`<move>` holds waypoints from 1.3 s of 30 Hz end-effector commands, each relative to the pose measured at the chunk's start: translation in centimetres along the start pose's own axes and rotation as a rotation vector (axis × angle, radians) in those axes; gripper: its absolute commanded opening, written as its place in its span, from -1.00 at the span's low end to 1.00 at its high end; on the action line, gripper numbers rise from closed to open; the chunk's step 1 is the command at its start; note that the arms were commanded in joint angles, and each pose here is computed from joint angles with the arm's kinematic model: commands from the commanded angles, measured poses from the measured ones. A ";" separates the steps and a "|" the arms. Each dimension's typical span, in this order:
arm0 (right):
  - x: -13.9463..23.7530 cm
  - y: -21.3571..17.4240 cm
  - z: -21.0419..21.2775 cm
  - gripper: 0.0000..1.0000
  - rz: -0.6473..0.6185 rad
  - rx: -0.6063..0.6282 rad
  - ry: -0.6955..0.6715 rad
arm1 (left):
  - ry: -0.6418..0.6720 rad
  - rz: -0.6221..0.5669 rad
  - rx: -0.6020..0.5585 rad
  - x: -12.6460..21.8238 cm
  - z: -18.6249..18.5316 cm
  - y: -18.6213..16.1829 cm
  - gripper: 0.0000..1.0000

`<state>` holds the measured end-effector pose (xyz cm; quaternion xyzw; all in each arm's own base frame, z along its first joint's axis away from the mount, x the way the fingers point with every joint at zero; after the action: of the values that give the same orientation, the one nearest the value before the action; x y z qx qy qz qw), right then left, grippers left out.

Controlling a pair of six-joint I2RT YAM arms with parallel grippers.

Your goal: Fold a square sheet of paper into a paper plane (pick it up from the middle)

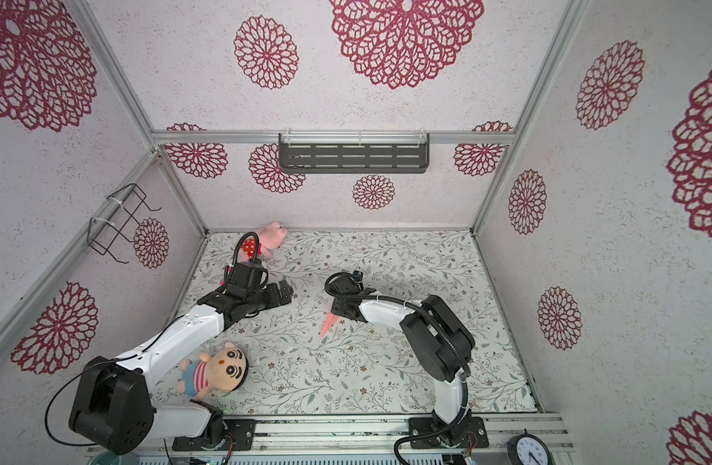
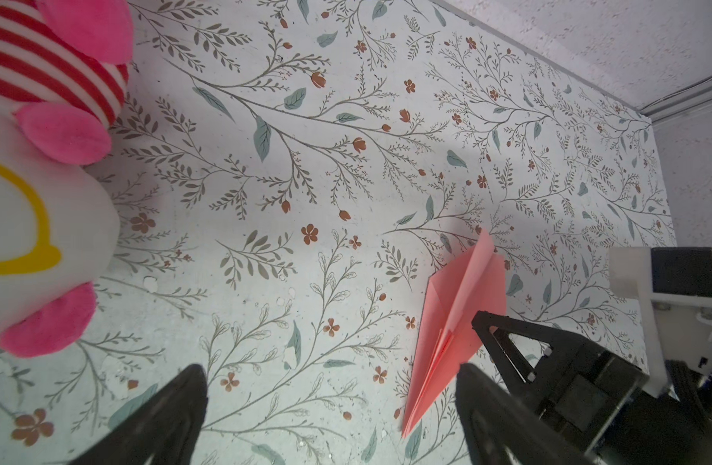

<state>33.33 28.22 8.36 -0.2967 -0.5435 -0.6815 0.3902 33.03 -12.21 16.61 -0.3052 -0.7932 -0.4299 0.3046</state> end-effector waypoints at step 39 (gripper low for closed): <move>0.4 -0.4 -2.5 -0.91 -0.012 -0.119 0.218 | -0.356 0.493 -0.287 -8.1 -11.5 -12.0 -0.47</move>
<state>32.56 25.70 5.88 -0.2684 -0.4614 -0.7310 0.4251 31.79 -28.96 9.59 -0.5908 -0.6742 -0.3856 0.2184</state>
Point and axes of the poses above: each gripper's point midway between its finger pads, its own x axis back along the fingers, its own z axis along the line the jaws close on, y = z × x, the point moved 4 cm from there along x, back along the fingers, and after that the axes turned 10 degrees about x, right-handed, at the moved point
